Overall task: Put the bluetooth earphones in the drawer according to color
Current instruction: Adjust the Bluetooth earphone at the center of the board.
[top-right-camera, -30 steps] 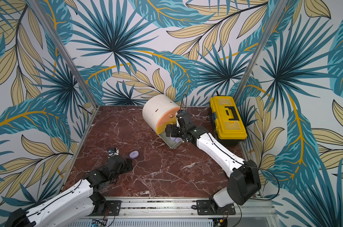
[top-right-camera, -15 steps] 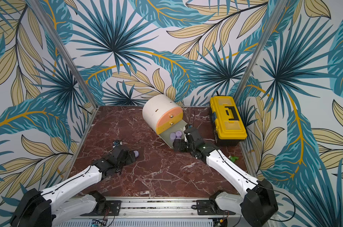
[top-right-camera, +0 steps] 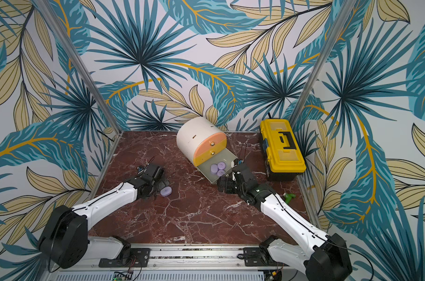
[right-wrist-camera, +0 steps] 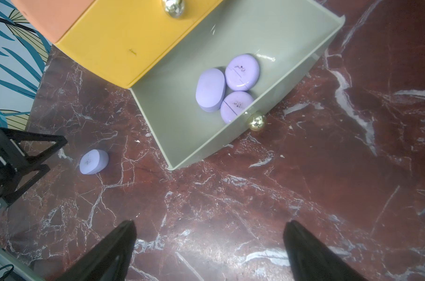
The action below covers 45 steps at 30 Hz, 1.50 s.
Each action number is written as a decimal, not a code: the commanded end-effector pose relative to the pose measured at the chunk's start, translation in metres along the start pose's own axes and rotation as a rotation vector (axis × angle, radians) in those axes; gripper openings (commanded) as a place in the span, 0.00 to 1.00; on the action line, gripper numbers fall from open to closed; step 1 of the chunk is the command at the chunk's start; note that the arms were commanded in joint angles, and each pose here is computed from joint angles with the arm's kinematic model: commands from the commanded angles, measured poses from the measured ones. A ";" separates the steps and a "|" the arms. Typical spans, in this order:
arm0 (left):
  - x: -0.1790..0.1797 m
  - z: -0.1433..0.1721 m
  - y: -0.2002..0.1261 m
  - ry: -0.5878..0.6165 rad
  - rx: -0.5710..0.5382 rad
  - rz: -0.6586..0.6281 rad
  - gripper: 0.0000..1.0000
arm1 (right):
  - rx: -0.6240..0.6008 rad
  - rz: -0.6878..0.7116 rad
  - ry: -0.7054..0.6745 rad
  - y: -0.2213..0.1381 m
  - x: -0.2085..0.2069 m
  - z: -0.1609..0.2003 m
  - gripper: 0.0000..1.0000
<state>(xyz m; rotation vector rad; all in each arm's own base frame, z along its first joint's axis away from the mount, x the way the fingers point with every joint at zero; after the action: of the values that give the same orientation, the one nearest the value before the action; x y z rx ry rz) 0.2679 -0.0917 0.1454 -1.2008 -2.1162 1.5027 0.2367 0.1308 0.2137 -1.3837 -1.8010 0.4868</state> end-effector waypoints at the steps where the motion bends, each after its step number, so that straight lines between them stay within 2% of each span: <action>1: -0.002 -0.008 -0.002 -0.073 0.037 -0.114 0.98 | -0.004 -0.002 0.022 0.001 -0.004 0.007 0.99; 8: -0.014 -0.008 0.021 -0.086 0.070 -0.172 0.98 | -0.011 -0.016 0.026 -0.004 -0.006 0.010 0.99; 16: -0.019 0.009 0.052 -0.067 0.193 -0.219 0.98 | -0.024 -0.015 0.023 -0.011 -0.007 0.011 0.99; 25: -0.003 0.029 0.050 -0.065 0.229 -0.240 0.96 | -0.015 -0.008 0.027 -0.009 -0.011 0.016 0.99; 36: 0.000 0.044 0.027 -0.053 0.200 -0.218 0.82 | -0.020 -0.010 0.031 -0.010 -0.011 0.017 0.99; 45: 0.001 0.047 0.031 -0.039 0.193 -0.227 0.66 | -0.032 -0.010 0.031 -0.013 -0.012 0.018 0.99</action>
<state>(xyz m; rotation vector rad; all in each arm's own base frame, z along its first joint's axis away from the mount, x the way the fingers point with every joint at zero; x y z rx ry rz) 0.2600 -0.1233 0.1065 -0.8838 -1.9936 1.6282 0.2196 0.1216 0.2116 -1.3821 -1.8105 0.4336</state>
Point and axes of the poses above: each gripper's point midway between its finger pads, its own y axis out along the fingers, its own x axis along the line the jaws close on, z = x × y, the point moved 8 cm from there along -y, back along the fingers, and after that the axes turned 1 degree about y, right-handed, at the moved point
